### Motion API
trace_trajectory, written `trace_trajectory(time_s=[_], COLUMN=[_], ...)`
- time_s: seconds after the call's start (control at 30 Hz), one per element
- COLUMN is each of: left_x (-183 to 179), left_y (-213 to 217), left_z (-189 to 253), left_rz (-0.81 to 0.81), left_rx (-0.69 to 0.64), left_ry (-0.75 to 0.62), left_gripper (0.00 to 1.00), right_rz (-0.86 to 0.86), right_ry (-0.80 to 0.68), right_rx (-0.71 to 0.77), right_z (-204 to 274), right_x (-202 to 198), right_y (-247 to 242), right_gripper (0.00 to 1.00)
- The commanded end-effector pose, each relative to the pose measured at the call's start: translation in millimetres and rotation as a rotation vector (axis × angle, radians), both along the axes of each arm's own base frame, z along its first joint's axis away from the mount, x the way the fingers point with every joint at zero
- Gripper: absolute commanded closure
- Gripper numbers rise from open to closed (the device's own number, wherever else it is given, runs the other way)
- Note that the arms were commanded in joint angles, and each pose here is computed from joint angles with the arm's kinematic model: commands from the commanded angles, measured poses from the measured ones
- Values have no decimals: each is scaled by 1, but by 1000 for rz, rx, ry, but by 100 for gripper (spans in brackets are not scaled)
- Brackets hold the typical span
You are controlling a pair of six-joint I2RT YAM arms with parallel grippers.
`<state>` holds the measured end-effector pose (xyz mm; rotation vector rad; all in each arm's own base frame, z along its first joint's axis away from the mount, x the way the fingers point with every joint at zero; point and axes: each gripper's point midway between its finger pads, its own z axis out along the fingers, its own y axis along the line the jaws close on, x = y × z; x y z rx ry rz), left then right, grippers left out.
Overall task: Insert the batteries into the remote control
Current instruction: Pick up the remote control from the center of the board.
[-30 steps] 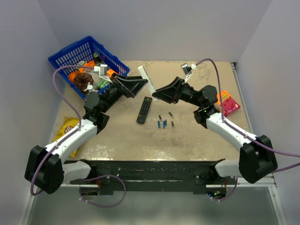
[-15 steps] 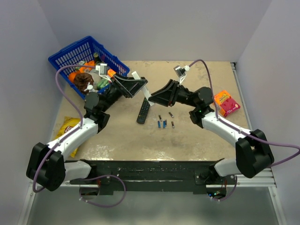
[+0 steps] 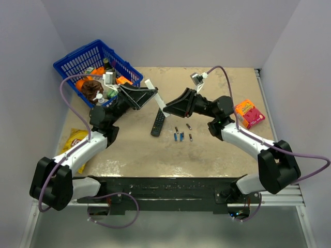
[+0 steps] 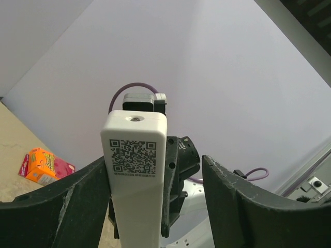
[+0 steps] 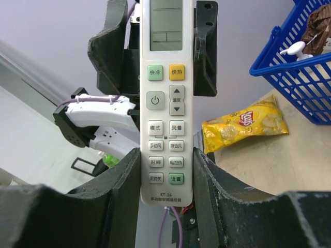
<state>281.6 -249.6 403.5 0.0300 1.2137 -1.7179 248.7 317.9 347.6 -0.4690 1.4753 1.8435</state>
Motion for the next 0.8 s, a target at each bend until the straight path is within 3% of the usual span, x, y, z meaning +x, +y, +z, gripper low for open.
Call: trace_trajectory(time_s=[0.0,0.3,0.37,0.4,0.5,0.53,0.63,0.77], left_x=[-10,-2,2,5,16,21,34,47], left_y=[2,1,2,2,7,10,23,38], left_z=[22,15,16,11,6,5,0,-17], left_rz=[-16,21,44,66,136,174,289,397], left_rx=[-15,29,42,70,117,122,168,222], left_ry=[-78,-72,-70,-57,-16,2,65,201], left_gripper=[31,60,67,76,85,87,93,100], right_rz=[18,1,-18,-24,-76,-115,-239,-397], right_ry=[-66,-44,-76,-56,-88,-116,-167,-312], right_rx=[20,-41,-57,-83,-144,-148,-250,-347], right_z=[13,2,4,-1,-1,9,5,11], right_x=[-5,4,6,7,14,17,34,42], right_y=[1,4,4,5,2,0,-9,-23], right_gripper=[91,84,74,71,48,34,15,7])
